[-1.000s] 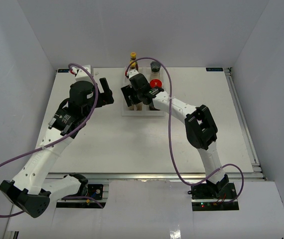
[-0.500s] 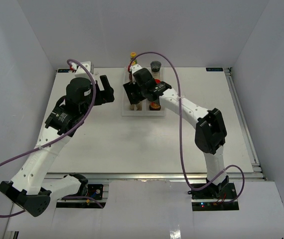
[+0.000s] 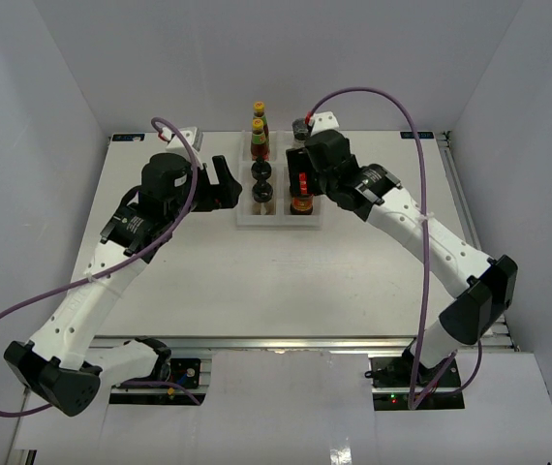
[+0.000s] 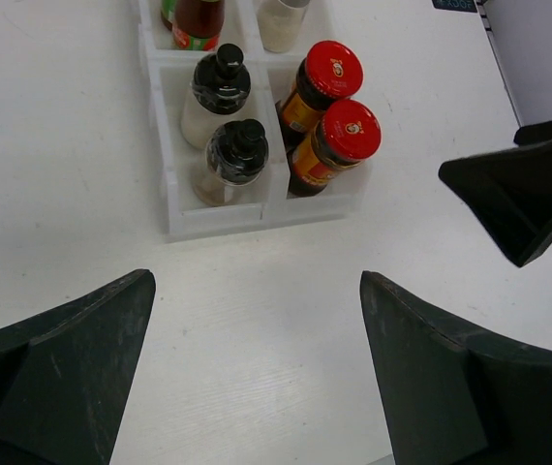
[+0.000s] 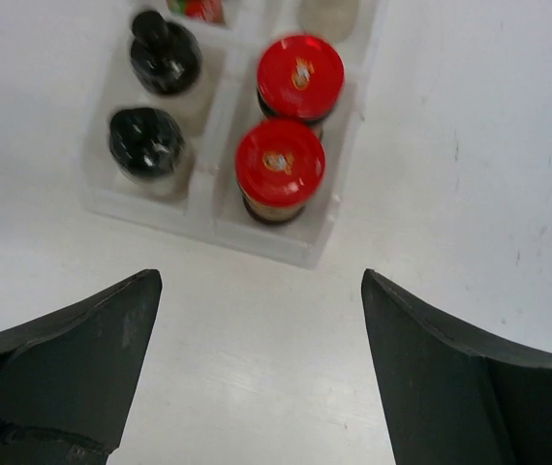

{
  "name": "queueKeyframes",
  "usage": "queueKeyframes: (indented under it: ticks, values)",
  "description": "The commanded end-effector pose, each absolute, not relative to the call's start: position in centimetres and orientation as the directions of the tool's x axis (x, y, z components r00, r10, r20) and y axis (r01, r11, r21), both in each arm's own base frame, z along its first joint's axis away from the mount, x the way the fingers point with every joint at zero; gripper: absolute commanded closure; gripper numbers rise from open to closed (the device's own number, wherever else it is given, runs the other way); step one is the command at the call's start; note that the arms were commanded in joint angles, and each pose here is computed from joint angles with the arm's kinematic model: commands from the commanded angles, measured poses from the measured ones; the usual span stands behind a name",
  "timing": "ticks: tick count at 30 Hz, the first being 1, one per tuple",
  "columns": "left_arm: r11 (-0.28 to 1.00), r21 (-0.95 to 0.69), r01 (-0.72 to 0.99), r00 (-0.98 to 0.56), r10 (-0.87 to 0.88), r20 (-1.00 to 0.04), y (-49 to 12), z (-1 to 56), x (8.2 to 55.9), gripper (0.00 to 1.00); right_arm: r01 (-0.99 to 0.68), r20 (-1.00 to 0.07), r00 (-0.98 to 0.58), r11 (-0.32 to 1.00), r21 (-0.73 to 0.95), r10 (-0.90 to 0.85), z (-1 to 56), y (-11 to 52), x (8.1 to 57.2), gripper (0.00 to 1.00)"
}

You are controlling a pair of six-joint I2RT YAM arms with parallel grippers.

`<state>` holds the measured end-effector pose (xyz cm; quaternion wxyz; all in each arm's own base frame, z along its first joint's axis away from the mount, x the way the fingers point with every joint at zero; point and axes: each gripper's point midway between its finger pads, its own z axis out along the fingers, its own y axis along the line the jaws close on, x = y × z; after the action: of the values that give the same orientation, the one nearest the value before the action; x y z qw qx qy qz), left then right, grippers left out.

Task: Organize the condiment bottles

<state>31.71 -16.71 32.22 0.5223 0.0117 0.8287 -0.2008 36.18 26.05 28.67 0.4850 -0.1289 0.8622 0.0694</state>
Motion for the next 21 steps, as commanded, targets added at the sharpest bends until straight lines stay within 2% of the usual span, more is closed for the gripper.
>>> queueKeyframes:
  ticks: [1,21]
  values:
    - [0.888,-0.373,0.268,-0.440,-0.232,-0.868,-17.3,33.1,31.1,0.02,-0.206,-0.871,-0.480,0.979,0.000,-0.102,27.8,22.2,34.2,0.10]
    - [0.899,-0.363,0.246,-0.414,-0.242,-0.878,-16.2,32.6,30.3,0.02,-0.188,-0.937,-0.342,0.973,0.137,0.065,31.7,18.3,30.5,0.10]
